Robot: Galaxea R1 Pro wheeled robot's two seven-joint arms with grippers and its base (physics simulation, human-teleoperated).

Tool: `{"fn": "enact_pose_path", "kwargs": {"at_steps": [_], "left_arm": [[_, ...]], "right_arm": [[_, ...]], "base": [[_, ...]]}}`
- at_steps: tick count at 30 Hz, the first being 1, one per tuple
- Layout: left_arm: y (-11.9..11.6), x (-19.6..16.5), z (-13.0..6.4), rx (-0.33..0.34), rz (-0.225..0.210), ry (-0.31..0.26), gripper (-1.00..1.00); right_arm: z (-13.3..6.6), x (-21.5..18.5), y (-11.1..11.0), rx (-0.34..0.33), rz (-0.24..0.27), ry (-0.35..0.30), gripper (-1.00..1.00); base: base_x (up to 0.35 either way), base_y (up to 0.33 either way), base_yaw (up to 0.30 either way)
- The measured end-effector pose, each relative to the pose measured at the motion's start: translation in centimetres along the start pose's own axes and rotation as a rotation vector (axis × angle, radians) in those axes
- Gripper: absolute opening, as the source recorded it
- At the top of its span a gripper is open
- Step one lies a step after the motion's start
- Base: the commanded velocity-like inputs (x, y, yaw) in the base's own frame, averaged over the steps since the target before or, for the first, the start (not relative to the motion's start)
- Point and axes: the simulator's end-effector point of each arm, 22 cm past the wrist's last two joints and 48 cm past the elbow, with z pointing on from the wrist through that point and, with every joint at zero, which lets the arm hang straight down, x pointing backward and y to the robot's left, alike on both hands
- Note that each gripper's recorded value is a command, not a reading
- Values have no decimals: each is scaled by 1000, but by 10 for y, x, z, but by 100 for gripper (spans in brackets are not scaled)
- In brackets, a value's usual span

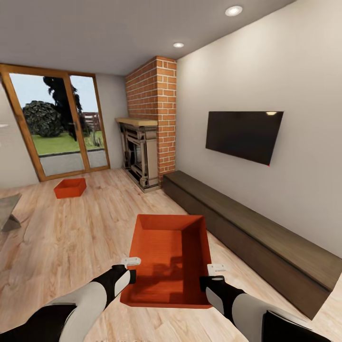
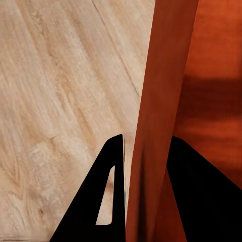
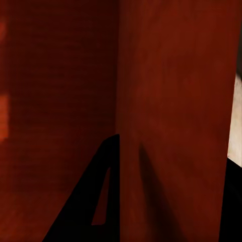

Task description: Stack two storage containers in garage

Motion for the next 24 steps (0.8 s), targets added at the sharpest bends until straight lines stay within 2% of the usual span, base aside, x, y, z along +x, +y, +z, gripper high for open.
{"fn": "enact_pose_path", "kwargs": {"at_steps": [24], "left_arm": [[0,-1,0,0,4,-2,-100]], "right_arm": [[0,0,0,0,2,-1,-100]], "base": [[0,0,294]]}}
